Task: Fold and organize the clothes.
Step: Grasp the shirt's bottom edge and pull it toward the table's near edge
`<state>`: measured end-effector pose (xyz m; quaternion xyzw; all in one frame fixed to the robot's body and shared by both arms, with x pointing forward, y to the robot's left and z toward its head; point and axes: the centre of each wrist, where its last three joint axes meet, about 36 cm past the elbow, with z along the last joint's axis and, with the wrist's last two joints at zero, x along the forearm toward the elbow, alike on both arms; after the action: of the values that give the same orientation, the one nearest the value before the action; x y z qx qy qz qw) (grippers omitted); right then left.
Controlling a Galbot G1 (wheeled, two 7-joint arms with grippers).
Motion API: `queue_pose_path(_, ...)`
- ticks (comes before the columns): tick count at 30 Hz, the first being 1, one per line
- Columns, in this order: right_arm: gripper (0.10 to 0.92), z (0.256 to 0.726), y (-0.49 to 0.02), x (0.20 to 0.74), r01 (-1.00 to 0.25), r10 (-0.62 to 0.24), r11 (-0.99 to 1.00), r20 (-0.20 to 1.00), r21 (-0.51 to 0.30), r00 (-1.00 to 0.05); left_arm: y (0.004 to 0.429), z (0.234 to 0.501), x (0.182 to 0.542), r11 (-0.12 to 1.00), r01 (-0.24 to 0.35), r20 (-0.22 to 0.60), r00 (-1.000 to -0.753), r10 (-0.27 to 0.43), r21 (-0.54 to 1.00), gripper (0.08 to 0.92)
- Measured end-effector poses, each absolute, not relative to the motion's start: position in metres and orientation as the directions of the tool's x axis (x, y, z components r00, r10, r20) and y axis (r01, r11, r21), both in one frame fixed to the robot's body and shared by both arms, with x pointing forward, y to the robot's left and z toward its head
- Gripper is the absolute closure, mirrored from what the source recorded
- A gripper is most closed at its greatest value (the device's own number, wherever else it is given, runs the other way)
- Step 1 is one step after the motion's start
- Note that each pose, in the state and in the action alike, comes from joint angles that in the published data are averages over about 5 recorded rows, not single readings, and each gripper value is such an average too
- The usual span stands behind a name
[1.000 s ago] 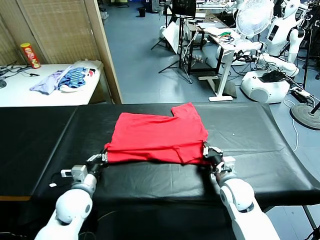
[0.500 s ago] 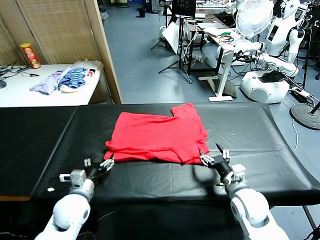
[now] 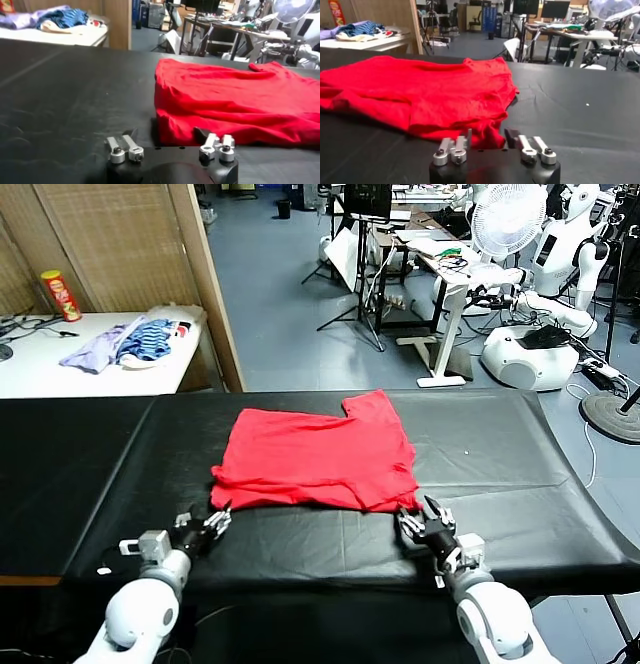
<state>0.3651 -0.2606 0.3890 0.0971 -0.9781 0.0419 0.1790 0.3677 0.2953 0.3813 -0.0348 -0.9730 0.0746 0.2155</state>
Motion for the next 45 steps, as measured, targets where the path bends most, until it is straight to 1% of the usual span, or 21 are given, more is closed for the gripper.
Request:
queue_pose_path(2, 0.883, 0.393, -0.263, 0.363, -0.199, -0.168, 0.979, 0.366, -0.049, -0.915, 0.295, 0.381, 0.367, 0.988, 0.038, 0.414, -0.905, 0.097, -0.150, 0.814)
queue_pose_path(3, 0.883, 0.396, -0.264, 0.362, -0.198, -0.167, 0.979, 0.370, -0.048, -0.914, 0.295, 0.381, 0.366, 0.989, 0.039, 0.413, -0.906, 0.094, -0.140, 0.844)
queue_pose_path(5, 0.884, 0.401, -0.266, 0.360, -0.200, -0.169, 0.979, 0.377, -0.044, -0.911, 0.295, 0.381, 0.363, 0.994, 0.043, 0.408, -0.909, 0.082, -0.105, 0.872)
queue_pose_path(9, 0.884, 0.411, -0.268, 0.352, -0.219, -0.185, 0.975, 0.390, -0.043, -0.902, 0.297, 0.383, 0.356, 0.999, 0.045, 0.398, -0.916, 0.046, -0.013, 0.873)
queue_pose_path(12, 0.884, 0.416, -0.269, 0.341, -0.235, -0.194, 0.970, 0.401, -0.055, -0.895, 0.298, 0.387, 0.345, 0.999, 0.046, 0.398, -0.917, 0.032, 0.026, 0.873)
queue_pose_path(19, 0.884, 0.415, -0.266, 0.312, -0.249, -0.195, 0.967, 0.458, -0.060, -0.867, 0.286, 0.404, 0.304, 0.998, 0.055, 0.412, -0.910, 0.035, 0.037, 0.873)
queue_pose_path(23, 0.881, 0.414, -0.261, 0.299, -0.251, -0.194, 0.967, 0.491, -0.052, -0.849, 0.282, 0.412, 0.279, 0.997, 0.061, 0.430, -0.902, 0.039, 0.039, 0.873)
queue_pose_path(25, 0.848, 0.415, -0.260, 0.294, -0.252, -0.193, 0.966, 0.506, -0.050, -0.841, 0.281, 0.415, 0.268, 0.997, 0.063, 0.445, -0.894, 0.038, 0.041, 0.873)
queue_pose_path(26, 0.814, 0.416, -0.260, 0.292, -0.253, -0.192, 0.966, 0.513, -0.050, -0.836, 0.282, 0.416, 0.263, 0.997, 0.064, 0.455, -0.890, 0.038, 0.042, 0.873)
queue_pose_path(29, 0.666, 0.421, -0.260, 0.286, -0.255, -0.188, 0.966, 0.534, -0.054, -0.825, 0.283, 0.420, 0.252, 0.997, 0.066, 0.486, -0.873, 0.035, 0.046, 0.862)
queue_pose_path(30, 0.599, 0.424, -0.260, 0.284, -0.254, -0.185, 0.966, 0.539, -0.056, -0.822, 0.284, 0.422, 0.249, 0.997, 0.066, 0.497, -0.867, 0.033, 0.048, 0.840)
queue_pose_path(32, 0.499, 0.431, -0.259, 0.280, -0.252, -0.179, 0.966, 0.547, -0.060, -0.818, 0.285, 0.425, 0.244, 0.996, 0.065, 0.520, -0.854, 0.026, 0.056, 0.763)
queue_pose_path(34, 0.399, 0.440, -0.257, 0.274, -0.251, -0.179, 0.966, 0.547, -0.058, -0.818, 0.287, 0.430, 0.240, 0.996, 0.059, 0.538, -0.843, 0.012, 0.069, 0.647)
queue_pose_path(36, 0.313, 0.453, -0.257, 0.271, -0.249, -0.185, 0.967, 0.534, -0.049, -0.825, 0.288, 0.436, 0.237, 0.995, 0.052, 0.545, -0.838, -0.002, 0.083, 0.547)
queue_pose_path(38, 0.252, 0.466, -0.259, 0.270, -0.240, -0.186, 0.970, 0.509, -0.042, -0.840, 0.289, 0.444, 0.235, 0.994, 0.048, 0.546, -0.838, -0.011, 0.095, 0.429)
queue_pose_path(40, 0.233, 0.478, -0.263, 0.275, -0.227, -0.179, 0.973, 0.476, -0.045, -0.861, 0.290, 0.454, 0.234, 0.993, 0.052, 0.546, -0.838, -0.013, 0.102, 0.321)
queue_pose_path(41, 0.228, 0.482, -0.266, 0.279, -0.220, -0.173, 0.974, 0.458, -0.050, -0.872, 0.291, 0.460, 0.235, 0.993, 0.056, 0.547, -0.837, -0.009, 0.102, 0.280)
queue_pose_path(43, 0.225, 0.487, -0.270, 0.294, -0.204, -0.159, 0.977, 0.420, -0.064, -0.894, 0.295, 0.472, 0.238, 0.993, 0.066, 0.550, -0.835, 0.003, 0.096, 0.225)
queue_pose_path(45, 0.224, 0.488, -0.273, 0.315, -0.184, -0.143, 0.980, 0.384, -0.074, -0.912, 0.298, 0.483, 0.244, 0.994, 0.073, 0.548, -0.836, 0.018, 0.079, 0.209)
